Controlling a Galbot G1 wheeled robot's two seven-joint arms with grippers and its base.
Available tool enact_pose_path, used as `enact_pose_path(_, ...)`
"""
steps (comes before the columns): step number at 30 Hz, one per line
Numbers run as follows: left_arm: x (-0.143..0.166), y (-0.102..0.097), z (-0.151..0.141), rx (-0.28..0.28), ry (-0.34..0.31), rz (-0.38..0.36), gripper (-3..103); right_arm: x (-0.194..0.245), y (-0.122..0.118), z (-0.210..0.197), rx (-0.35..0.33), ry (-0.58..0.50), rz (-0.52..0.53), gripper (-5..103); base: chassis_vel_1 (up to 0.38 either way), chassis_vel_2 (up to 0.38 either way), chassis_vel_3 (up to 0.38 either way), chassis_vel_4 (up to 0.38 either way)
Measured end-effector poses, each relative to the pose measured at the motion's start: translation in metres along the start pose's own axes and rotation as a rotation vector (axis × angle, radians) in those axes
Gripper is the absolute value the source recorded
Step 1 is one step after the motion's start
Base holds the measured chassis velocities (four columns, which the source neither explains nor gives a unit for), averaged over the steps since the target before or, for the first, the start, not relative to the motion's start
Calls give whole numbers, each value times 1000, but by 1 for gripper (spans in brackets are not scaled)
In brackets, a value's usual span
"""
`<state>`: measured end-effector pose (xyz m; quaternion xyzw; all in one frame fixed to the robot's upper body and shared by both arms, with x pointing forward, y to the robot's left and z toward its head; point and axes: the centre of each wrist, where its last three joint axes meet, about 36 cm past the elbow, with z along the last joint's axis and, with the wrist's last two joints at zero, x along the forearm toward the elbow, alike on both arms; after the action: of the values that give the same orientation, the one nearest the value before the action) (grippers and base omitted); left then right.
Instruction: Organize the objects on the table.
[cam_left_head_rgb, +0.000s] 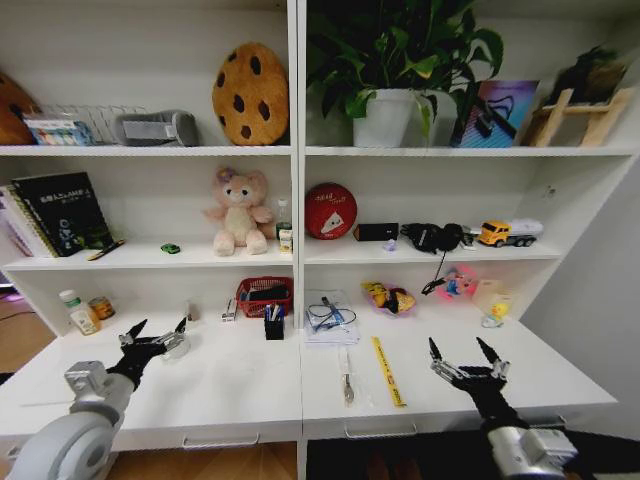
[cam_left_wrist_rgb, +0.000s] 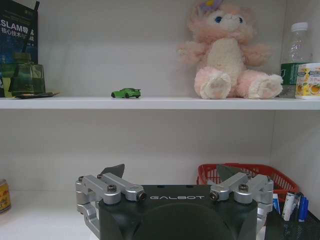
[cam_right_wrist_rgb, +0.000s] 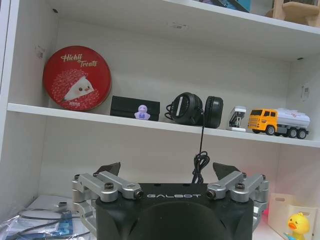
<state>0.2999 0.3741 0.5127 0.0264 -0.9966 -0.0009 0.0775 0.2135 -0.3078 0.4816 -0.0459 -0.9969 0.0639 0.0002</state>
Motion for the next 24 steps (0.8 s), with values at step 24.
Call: enact_pose_path(24, 0, 0, 0, 0, 0, 0, 100, -1, 0, 1, 0, 2, 0, 100, 4, 4, -4, -6)
